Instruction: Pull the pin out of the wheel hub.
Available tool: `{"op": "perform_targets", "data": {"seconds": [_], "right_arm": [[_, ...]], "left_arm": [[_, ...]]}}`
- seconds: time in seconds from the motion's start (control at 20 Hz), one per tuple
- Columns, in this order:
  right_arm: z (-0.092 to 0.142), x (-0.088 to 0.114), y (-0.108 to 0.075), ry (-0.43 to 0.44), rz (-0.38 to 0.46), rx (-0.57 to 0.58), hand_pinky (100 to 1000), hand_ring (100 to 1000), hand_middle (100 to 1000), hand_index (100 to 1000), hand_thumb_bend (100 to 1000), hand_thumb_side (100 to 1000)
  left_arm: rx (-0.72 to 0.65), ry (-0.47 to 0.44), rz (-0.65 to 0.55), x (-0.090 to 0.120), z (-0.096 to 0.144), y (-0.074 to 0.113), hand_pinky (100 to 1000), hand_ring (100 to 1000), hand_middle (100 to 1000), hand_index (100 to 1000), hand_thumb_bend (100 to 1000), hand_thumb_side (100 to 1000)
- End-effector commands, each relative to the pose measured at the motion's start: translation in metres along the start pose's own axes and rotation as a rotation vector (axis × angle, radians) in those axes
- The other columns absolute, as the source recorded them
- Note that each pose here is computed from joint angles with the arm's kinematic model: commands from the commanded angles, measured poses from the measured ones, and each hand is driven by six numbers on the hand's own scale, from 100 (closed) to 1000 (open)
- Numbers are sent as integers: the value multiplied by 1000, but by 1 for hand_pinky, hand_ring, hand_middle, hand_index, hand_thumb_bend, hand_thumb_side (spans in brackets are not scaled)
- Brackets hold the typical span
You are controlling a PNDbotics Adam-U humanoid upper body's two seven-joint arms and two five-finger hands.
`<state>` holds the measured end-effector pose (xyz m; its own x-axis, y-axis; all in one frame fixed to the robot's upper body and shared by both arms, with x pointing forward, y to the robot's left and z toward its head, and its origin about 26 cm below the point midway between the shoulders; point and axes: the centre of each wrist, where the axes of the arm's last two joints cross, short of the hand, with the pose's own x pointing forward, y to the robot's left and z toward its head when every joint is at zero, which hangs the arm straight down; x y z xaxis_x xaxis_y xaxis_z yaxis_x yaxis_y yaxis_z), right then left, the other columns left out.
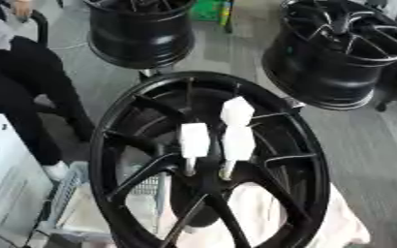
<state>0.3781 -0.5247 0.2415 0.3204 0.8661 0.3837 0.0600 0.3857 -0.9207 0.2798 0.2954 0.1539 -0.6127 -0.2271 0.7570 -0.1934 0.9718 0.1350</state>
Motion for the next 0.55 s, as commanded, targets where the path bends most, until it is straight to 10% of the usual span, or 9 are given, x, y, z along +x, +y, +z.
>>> {"op": "perform_targets", "data": {"seconds": [0.05, 0.55], "right_arm": [[3, 12, -25, -53, -22, -76, 853, 816, 783, 865, 100, 485], [16, 86, -24, -478, -122, -104, 844, 781, 746, 832, 100, 538]], "left_arm": [[-3, -26, -1, 6, -4, 1, 768, 933, 745, 805, 100, 701], [0, -37, -3, 7, -5, 2, 769, 933, 746, 806, 100, 698]]}}
